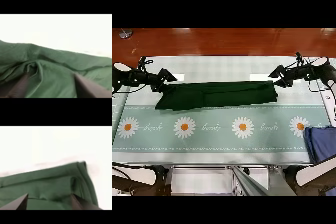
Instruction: Fold the shirts.
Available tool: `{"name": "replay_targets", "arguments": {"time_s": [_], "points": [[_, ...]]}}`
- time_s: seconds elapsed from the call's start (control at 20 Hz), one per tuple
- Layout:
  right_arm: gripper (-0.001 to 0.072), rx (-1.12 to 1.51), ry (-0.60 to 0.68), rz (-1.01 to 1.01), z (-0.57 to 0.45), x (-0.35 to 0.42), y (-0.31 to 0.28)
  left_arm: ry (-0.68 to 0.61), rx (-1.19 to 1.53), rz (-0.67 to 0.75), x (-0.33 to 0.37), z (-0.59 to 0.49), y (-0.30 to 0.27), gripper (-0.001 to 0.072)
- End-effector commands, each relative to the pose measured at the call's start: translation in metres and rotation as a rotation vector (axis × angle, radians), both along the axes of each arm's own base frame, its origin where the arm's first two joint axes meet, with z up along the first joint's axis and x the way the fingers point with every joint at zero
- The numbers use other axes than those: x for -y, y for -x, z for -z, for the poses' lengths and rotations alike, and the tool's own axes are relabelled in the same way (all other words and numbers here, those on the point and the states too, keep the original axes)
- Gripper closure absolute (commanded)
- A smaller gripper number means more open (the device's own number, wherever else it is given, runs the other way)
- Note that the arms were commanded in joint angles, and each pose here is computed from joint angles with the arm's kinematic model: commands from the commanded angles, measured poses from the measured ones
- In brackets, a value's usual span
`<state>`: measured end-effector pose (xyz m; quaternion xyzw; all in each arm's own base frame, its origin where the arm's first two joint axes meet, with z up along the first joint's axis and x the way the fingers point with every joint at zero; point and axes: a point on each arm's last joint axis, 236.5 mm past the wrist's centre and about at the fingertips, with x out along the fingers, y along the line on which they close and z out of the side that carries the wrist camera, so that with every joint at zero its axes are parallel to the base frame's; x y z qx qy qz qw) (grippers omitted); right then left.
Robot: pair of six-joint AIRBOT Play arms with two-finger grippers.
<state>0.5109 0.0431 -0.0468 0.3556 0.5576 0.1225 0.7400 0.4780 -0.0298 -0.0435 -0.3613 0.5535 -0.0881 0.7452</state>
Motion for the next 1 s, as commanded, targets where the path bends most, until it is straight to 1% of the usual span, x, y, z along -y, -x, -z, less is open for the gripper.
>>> {"name": "replay_targets", "arguments": {"time_s": [0.0,0.05,0.15,0.2,0.3,0.35,0.4,0.5,0.65,0.75,0.8,0.85,0.9,0.95], "points": [[0.0094,0.043,0.023,-0.094,-0.016,0.022,0.007,-0.079,-0.092,0.140,-0.029,-0.003,0.034,0.0007],[0.0093,0.026,0.036,-0.086,-0.017,0.038,0.014,-0.117,-0.176,0.150,-0.051,-0.001,0.054,0.0008],[0.0093,-0.100,0.088,-0.043,-0.002,0.074,0.040,-0.188,-0.340,0.097,-0.096,0.002,0.098,0.0008],[0.0094,-0.182,0.118,-0.012,0.011,0.088,0.055,-0.194,-0.349,0.061,-0.107,0.000,0.107,0.0008],[0.0094,-0.255,0.135,0.013,0.030,0.091,0.069,-0.182,-0.253,-0.033,-0.107,-0.008,0.105,0.0008],[0.0094,-0.271,0.112,0.007,0.038,0.081,0.072,-0.170,-0.170,-0.066,-0.096,-0.014,0.099,0.0008],[0.0094,-0.287,0.083,-0.002,0.043,0.069,0.073,-0.127,-0.097,-0.096,-0.076,-0.024,0.096,0.0008],[0.0094,-0.281,0.019,-0.045,0.047,0.038,0.067,-0.066,0.028,-0.043,-0.024,-0.042,0.100,0.0008],[0.0094,-0.254,-0.044,-0.072,0.048,-0.002,0.055,-0.066,0.104,0.078,0.038,-0.057,0.114,0.0008],[0.0095,-0.248,-0.072,-0.102,0.047,-0.027,0.053,-0.027,0.120,0.166,0.081,-0.063,0.119,0.0008],[0.0145,-0.250,-0.072,-0.132,0.046,-0.037,0.056,-0.015,0.125,0.203,0.100,-0.062,0.121,0.0008],[0.0349,-0.249,-0.073,-0.170,0.042,-0.045,0.059,-0.017,0.128,0.237,0.115,-0.058,0.123,0.0008],[0.0678,-0.244,-0.078,-0.210,0.034,-0.050,0.062,-0.018,0.124,0.275,0.131,-0.053,0.126,0.0011],[0.0680,-0.229,-0.075,-0.251,0.022,-0.053,0.065,-0.015,0.112,0.314,0.145,-0.048,0.131,0.0130]]}}
